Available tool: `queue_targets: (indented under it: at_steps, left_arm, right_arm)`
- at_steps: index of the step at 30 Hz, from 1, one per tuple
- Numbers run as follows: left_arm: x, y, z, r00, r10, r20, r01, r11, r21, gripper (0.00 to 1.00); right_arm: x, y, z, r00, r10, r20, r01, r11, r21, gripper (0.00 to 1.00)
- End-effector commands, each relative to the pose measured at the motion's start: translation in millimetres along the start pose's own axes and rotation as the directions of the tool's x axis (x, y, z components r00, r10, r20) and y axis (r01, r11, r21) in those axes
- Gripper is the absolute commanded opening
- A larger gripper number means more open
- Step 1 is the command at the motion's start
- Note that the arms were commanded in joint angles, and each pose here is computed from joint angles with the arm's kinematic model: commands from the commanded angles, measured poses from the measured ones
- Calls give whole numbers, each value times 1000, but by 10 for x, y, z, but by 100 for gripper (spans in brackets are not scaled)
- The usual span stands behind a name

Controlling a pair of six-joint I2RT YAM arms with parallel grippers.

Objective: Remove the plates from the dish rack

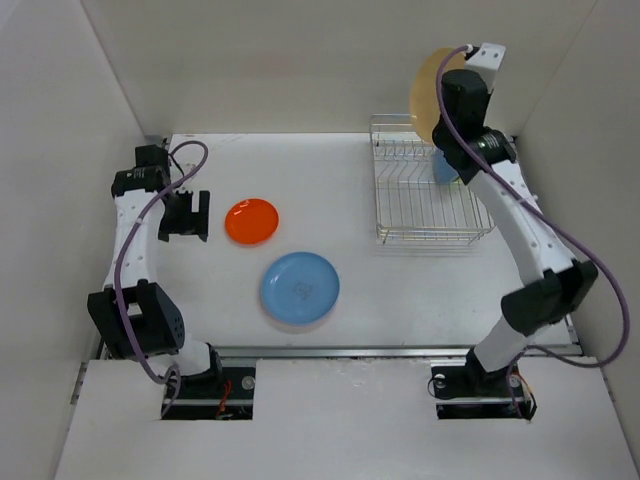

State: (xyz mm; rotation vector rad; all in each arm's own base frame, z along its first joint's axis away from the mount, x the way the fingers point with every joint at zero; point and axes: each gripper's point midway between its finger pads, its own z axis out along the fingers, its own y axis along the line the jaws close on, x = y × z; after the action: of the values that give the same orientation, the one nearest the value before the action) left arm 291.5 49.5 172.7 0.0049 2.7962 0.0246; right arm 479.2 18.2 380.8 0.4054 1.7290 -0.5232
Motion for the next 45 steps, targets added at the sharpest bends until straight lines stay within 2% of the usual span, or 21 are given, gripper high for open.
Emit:
queue_targets:
  at_steps: [1, 2, 3, 5, 6, 9, 10, 13, 15, 19, 25, 29, 32, 33, 36, 38, 40, 44, 45]
  left_arm:
    - [18, -57, -335, 997, 30, 68, -31, 999, 13, 85]
    - [42, -56, -340, 997, 41, 68, -42, 999, 12, 87]
    - [41, -59, -394, 995, 42, 88, -43, 999, 8, 87]
    - [65, -63, -398, 995, 42, 88, -43, 999, 8, 87]
    - [115, -68, -420, 995, 51, 83, -52, 999, 8, 87]
    - [161, -73, -453, 995, 60, 76, -61, 998, 9, 87]
    - [185, -77, -456, 995, 60, 76, -61, 998, 9, 87]
    - [239, -66, -458, 995, 69, 72, -69, 998, 0, 88]
    - [267, -71, -457, 995, 69, 71, -69, 998, 0, 88]
    - [311, -96, -437, 996, 68, 64, -69, 998, 13, 88]
    - [362, -102, -370, 997, 67, 36, -68, 998, 20, 88]
    - [386, -101, -350, 997, 76, 27, -76, 997, 21, 88]
    - [386, -101, -350, 997, 76, 27, -76, 997, 21, 88]
    - [386, -101, -350, 997, 76, 27, -76, 997, 21, 88]
    - [386, -101, -350, 997, 76, 27, -76, 997, 21, 88]
    - [410, -105, -330, 997, 75, 18, -76, 997, 24, 88]
    - [410, -105, -330, 997, 75, 18, -76, 997, 24, 88]
    - [410, -105, -330, 997, 75, 18, -76, 997, 24, 88]
    - [410, -105, -330, 997, 75, 18, -76, 997, 24, 88]
  right_arm:
    - [-753, -176, -692, 978, 142, 154, -124, 984, -124, 0]
    - [-724, -76, -807, 981, 130, 145, -100, 975, -197, 0]
    - [-546, 303, -1000, 990, 83, 114, -34, 925, -378, 0]
    - [-233, 646, -1298, 998, -1, 57, 35, 810, -586, 0]
    - [-43, 979, -1648, 998, -49, 29, 54, 624, -779, 0]
    - [664, 1388, -2194, 976, -211, -45, 23, 308, -951, 0]
    - [1037, 1526, -2472, 953, -294, -69, -17, 174, -985, 0]
    - [1472, 1700, -2763, 919, -381, -97, -92, 32, -995, 0]
    - [1804, 1776, -2768, 885, -447, -127, -138, 9, -990, 0]
    - [2209, 1912, -2927, 837, -523, -160, -238, -85, -968, 0]
    - [2753, 2060, -2957, 753, -628, -195, -301, -65, -951, 0]
    - [3003, 2134, -2889, 716, -660, -229, -294, 13, -956, 0]
    - [3053, 2216, -2852, 711, -663, -235, -279, 41, -959, 0]
    - [3045, 2268, -2820, 719, -652, -240, -274, 51, -960, 6]
    - [3059, 2309, -2803, 726, -643, -246, -245, 94, -965, 12]
    - [2988, 2315, -2741, 737, -630, -246, -201, 143, -969, 36]
    - [2927, 2269, -2750, 742, -627, -237, -174, 161, -971, 62]
    - [2807, 2139, -2777, 751, -629, -202, -90, 205, -975, 74]
    - [2742, 2123, -2747, 761, -620, -192, -57, 231, -971, 74]
